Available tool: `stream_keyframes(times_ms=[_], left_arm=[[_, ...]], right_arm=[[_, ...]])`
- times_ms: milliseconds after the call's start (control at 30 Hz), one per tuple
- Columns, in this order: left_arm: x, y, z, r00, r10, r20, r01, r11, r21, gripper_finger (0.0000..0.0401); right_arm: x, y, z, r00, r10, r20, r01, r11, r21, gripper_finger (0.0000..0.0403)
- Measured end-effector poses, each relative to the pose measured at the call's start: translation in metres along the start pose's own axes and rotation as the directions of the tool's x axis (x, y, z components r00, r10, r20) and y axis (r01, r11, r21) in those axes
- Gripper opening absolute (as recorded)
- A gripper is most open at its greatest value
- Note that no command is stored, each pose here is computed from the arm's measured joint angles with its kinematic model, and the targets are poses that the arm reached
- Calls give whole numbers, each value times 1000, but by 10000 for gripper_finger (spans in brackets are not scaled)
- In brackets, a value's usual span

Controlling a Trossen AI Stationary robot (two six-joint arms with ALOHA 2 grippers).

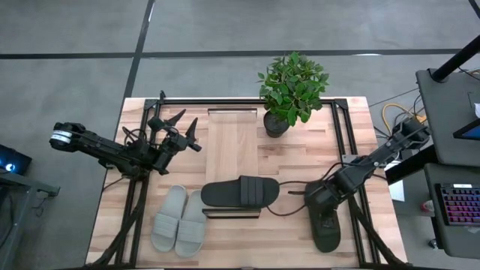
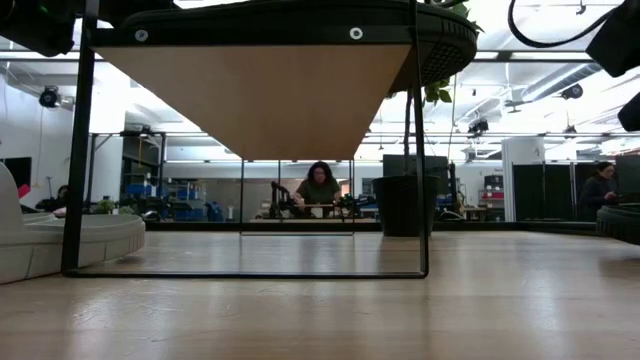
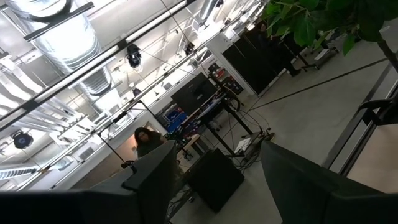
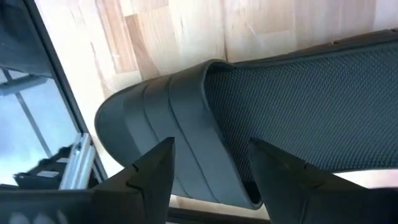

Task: Pick and place slides into the shelf
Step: Put the black slipper on the shelf

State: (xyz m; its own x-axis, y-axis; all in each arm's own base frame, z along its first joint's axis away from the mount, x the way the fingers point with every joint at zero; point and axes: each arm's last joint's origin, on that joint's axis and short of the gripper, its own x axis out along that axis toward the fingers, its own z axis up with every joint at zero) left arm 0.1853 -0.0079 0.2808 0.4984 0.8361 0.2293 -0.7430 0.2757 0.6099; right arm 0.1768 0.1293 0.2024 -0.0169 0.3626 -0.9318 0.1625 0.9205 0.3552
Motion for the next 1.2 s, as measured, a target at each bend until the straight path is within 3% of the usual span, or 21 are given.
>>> stream_keyframes(times_ms=[267, 500, 1033, 1200], left_arm=[[0, 0, 0, 1000, 0, 0, 0, 1000, 0, 219], [0, 0, 0, 1000, 0, 0, 0, 1000, 1, 219], [0, 0, 0, 1000, 0, 0, 0, 1000, 2, 219], [0, 0, 0, 1000, 0, 0, 0, 1000, 2, 219]], right_arm=[[12, 0, 5, 999, -28, -41, 28, 1000, -12, 187], [22, 6, 10, 988, 86, -129, -87, 996, -9, 168], [23, 6, 10, 986, 94, -136, -104, 992, -67, 23], [23, 6, 9, 985, 97, -142, -105, 993, -50, 12]])
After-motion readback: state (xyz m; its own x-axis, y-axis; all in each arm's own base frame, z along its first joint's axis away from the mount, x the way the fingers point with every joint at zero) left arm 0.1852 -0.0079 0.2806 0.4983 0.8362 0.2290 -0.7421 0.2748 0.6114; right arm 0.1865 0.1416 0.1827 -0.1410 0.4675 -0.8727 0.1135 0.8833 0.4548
